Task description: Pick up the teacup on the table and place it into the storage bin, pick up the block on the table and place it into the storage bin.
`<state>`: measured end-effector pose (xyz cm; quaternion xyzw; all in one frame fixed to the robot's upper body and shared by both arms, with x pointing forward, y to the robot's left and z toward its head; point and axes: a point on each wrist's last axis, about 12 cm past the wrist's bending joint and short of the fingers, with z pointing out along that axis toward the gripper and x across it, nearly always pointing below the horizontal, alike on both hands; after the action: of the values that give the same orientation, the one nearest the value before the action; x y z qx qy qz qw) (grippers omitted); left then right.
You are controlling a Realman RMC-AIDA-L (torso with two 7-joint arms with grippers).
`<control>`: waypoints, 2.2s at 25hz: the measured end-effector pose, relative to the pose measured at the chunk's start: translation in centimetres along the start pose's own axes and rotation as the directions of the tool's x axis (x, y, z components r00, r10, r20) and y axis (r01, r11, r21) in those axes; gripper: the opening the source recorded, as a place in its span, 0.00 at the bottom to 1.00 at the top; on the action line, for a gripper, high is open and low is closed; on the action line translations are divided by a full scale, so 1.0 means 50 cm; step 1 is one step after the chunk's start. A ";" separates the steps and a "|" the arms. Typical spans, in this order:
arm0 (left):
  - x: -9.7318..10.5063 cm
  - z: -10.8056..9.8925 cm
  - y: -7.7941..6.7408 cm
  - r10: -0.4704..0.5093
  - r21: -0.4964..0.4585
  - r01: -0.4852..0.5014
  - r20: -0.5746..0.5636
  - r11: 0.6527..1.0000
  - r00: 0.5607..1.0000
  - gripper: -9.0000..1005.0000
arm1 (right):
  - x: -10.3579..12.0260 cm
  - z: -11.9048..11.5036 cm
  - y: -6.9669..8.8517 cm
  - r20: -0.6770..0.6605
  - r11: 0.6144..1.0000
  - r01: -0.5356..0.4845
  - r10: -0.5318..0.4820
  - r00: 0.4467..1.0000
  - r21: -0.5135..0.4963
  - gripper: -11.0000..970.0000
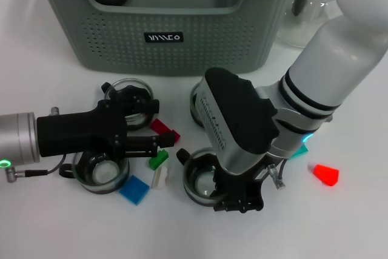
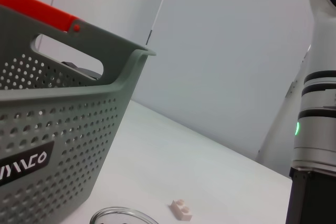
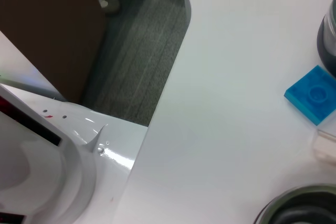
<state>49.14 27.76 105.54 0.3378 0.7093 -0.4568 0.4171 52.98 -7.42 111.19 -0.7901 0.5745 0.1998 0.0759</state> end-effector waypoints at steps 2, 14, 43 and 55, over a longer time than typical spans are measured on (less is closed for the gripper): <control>0.000 0.000 0.000 0.000 0.000 0.000 0.000 1.000 1.000 0.87 | 0.001 -0.002 0.000 0.005 1.000 -0.002 0.002 1.000 0.001 0.23; 0.003 -0.004 -0.002 -0.002 -0.002 0.002 -0.001 1.000 1.000 0.87 | 0.022 -0.036 0.001 0.063 0.999 -0.051 0.050 0.997 0.016 0.07; -0.011 -0.007 0.003 0.011 0.007 -0.011 0.001 1.000 1.000 0.87 | -0.030 -0.497 -0.095 0.706 0.868 -0.457 0.201 0.680 0.193 0.07; -0.015 -0.006 0.005 0.009 0.007 -0.009 0.002 1.000 1.000 0.87 | -0.048 -0.364 -0.280 0.454 0.626 -0.582 0.375 0.808 0.519 0.07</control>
<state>49.57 28.07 106.17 0.3419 0.7059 -0.4578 0.4186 69.66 -7.09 127.15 -0.4914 0.7792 0.1245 0.3686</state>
